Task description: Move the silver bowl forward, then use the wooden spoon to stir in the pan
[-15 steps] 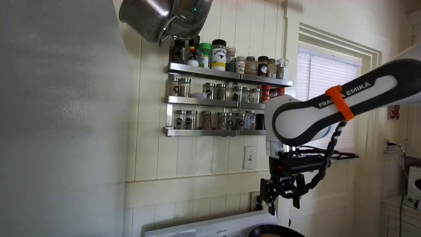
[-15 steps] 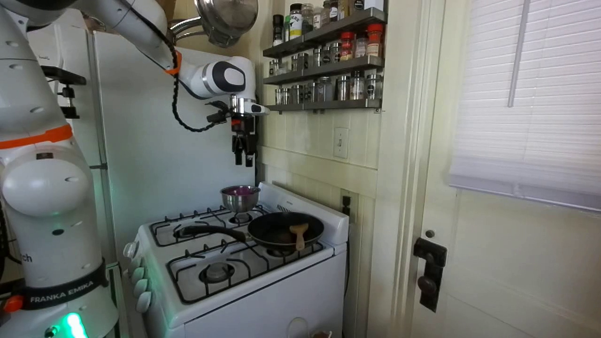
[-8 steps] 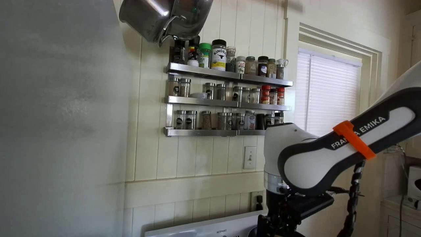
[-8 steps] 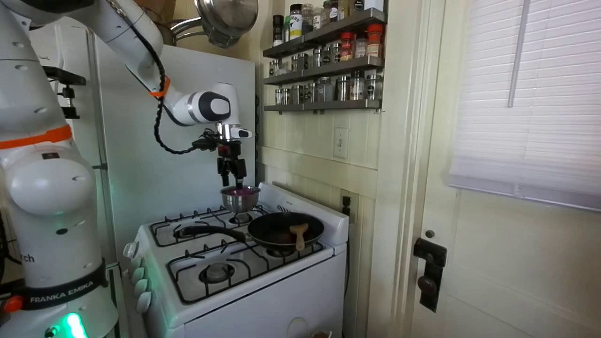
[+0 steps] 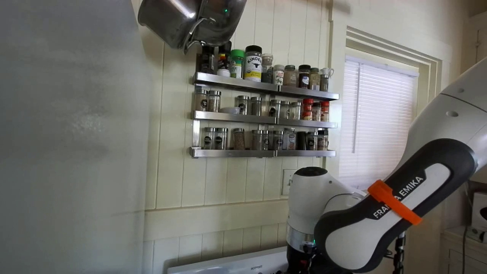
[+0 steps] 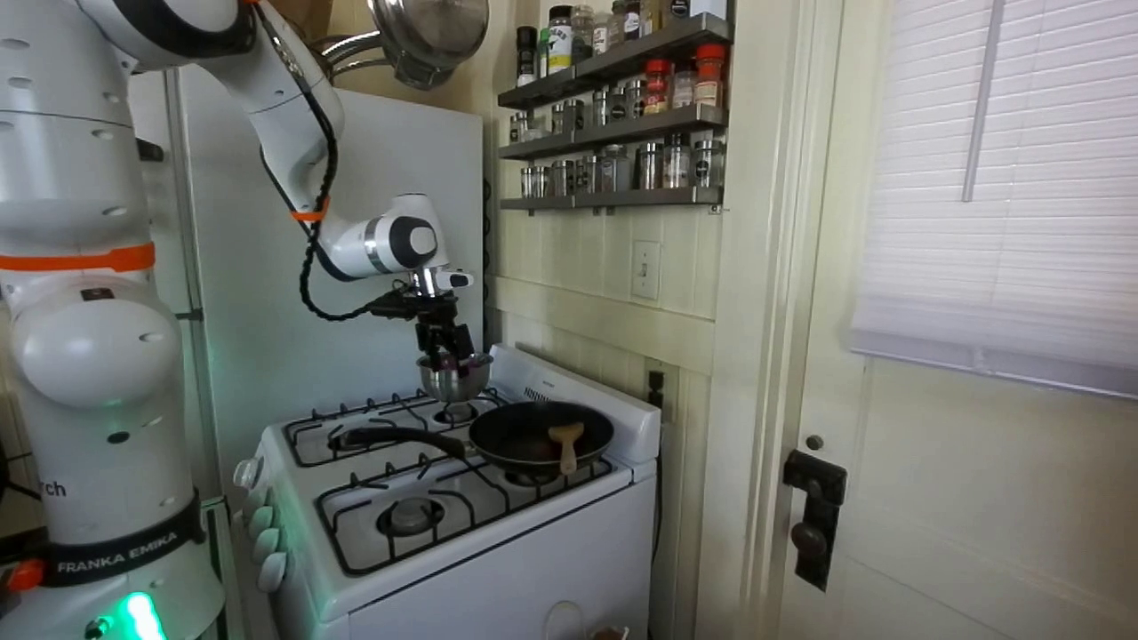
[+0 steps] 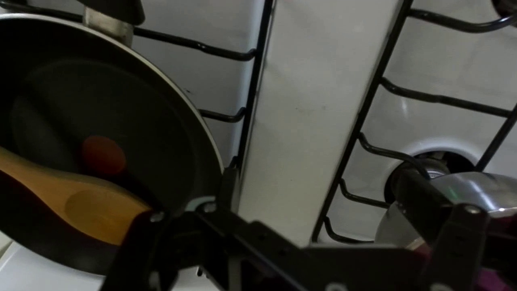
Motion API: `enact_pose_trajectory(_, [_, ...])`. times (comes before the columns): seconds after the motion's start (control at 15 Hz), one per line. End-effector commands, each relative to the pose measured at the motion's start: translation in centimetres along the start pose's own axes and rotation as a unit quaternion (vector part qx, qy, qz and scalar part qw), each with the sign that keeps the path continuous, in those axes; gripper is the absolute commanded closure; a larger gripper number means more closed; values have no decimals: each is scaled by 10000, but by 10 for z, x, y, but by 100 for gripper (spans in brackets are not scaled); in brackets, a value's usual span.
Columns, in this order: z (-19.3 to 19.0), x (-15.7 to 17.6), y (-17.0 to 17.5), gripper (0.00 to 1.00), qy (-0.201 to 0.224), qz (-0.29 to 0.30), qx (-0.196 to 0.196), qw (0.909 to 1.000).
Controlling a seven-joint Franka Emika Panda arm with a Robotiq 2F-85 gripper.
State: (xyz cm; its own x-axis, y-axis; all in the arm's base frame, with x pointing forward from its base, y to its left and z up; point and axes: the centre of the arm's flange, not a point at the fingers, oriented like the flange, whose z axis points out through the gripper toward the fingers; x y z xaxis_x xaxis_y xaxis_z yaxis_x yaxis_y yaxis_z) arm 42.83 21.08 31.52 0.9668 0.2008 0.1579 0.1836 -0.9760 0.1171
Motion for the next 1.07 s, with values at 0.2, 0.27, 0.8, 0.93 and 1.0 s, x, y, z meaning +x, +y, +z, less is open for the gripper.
enact_pose_trajectory(0.2, [-8,0,4,0,200,13,-74,9998])
enact_pose_trajectory(0.27, [-9,1,8,0,466,261,-204,9984])
enact_pose_trajectory(0.8, [3,28,5,0,1151,1141,-837,9832])
enact_pose_trajectory(0.93, [14,21,-8,0,1075,1157,-861,9837])
enact_pose_trajectory(1.0, [19,19,-16,0,1038,1152,-818,9845])
